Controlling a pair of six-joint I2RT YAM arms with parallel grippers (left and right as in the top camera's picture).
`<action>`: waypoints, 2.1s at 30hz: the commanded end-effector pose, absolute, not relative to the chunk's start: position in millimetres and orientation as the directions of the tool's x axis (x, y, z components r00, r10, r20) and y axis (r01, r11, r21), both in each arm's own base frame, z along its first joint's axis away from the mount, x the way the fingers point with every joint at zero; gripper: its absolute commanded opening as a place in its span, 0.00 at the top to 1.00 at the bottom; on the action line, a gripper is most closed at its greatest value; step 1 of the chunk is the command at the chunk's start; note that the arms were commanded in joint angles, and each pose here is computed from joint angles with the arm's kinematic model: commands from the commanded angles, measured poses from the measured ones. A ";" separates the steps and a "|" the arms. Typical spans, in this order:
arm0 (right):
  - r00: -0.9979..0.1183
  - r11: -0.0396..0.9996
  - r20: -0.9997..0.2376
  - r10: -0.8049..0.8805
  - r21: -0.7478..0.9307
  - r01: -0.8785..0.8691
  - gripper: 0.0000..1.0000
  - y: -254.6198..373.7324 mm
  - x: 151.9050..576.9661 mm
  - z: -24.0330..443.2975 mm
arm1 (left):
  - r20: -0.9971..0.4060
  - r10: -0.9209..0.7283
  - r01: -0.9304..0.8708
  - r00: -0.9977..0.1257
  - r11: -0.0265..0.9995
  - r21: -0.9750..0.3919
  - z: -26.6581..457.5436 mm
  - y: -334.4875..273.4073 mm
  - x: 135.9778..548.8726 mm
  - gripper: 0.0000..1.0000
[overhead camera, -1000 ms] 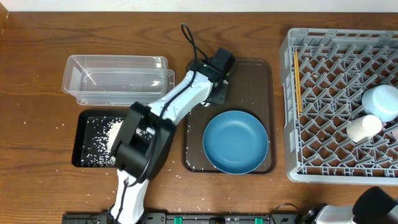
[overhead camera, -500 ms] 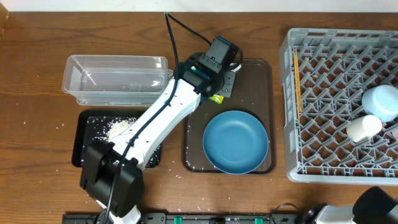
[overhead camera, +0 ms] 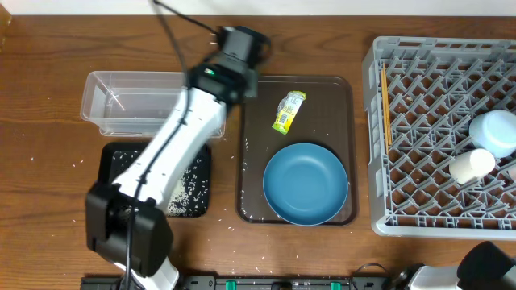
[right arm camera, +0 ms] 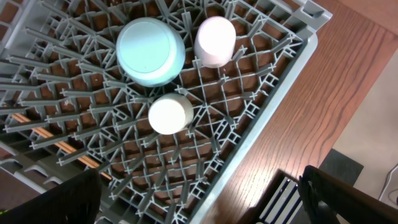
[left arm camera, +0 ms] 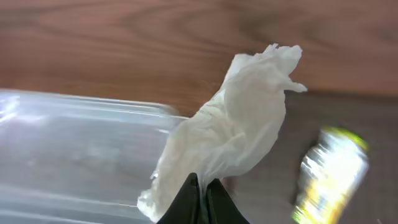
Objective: Sort waste into correct bins and load items into the dishwasher rack
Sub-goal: 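Carry the tissue left and drop it into the clear container, then return the left gripper to the yellow Apollo wrapper on the brown tray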
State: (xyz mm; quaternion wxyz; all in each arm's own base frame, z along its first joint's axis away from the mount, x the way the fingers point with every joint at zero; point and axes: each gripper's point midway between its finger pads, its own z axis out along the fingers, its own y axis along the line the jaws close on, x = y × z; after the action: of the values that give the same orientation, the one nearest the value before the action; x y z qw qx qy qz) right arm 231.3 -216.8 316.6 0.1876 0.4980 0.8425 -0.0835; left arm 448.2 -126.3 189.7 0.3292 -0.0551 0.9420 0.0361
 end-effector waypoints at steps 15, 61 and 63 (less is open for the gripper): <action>-0.416 0.472 -0.396 0.819 0.051 0.880 0.01 -218.6 229.4 316.0 | -0.527 -0.698 -0.766 -0.485 0.630 -0.129 181.4 30.9 425.4 0.94; -0.416 0.472 -0.396 0.819 0.051 0.880 0.01 -218.6 229.4 316.0 | -0.588 0.277 0.405 -0.760 0.910 -0.095 201.7 -205.8 410.6 0.26; -0.416 0.472 -0.396 0.819 0.051 0.880 0.01 -218.6 229.4 316.0 | -0.544 0.303 0.415 -0.782 0.905 -0.092 175.6 -215.7 412.7 0.27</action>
State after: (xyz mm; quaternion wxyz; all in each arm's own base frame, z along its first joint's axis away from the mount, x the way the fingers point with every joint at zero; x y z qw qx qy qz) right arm 231.4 -216.9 316.4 0.1874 0.4981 0.8425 -0.0835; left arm 406.5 -211.6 208.5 0.2925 0.1602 0.9326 -0.1379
